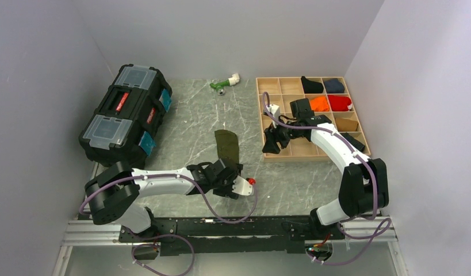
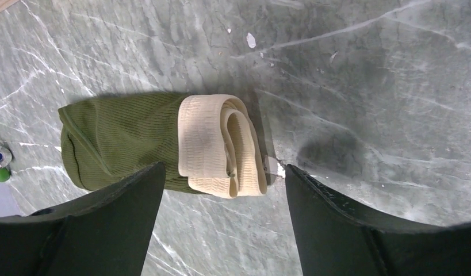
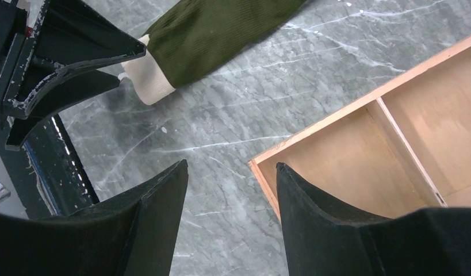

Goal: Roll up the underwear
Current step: Roll the underwear to the center of the board.

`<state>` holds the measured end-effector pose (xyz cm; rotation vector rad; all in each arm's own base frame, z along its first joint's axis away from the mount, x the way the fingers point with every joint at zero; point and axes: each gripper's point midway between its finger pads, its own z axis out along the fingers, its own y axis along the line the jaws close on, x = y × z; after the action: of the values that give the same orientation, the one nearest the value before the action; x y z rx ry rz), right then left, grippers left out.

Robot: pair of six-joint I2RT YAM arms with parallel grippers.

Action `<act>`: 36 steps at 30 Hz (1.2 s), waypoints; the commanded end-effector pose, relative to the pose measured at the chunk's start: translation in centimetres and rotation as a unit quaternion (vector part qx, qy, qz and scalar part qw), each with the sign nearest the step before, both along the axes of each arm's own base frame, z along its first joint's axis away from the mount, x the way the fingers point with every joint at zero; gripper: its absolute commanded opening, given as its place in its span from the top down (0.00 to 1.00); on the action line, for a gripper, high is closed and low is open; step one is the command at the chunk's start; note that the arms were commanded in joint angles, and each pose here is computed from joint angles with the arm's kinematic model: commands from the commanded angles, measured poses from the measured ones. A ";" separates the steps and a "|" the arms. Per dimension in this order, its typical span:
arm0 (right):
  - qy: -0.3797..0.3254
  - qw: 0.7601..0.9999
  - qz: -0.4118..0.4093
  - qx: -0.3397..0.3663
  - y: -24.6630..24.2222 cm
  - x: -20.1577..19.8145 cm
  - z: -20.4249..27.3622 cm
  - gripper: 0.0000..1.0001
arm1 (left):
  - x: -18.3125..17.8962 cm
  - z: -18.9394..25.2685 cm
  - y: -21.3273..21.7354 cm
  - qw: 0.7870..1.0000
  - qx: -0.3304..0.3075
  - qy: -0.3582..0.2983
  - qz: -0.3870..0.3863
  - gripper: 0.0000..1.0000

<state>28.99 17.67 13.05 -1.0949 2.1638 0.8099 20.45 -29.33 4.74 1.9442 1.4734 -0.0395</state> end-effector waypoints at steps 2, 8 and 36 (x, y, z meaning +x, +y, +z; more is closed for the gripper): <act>-0.009 1.000 0.016 0.014 0.5 0.5 0.8 0.39 | -0.1 -0.3 0.0 1.000 -0.007 -0.009 0.010 0.21; -0.005 1.000 0.017 0.015 0.5 0.4 0.6 0.39 | 0.1 -0.9 0.4 1.000 0.001 -0.014 0.018 0.28; 0.017 0.999 0.021 0.027 0.6 0.0 0.4 0.39 | -0.5 -3.5 1.9 0.999 0.033 -0.002 0.021 0.68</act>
<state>28.54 17.77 12.11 -1.0900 2.1978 0.8722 20.51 -28.38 2.59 1.9353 1.4834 0.0220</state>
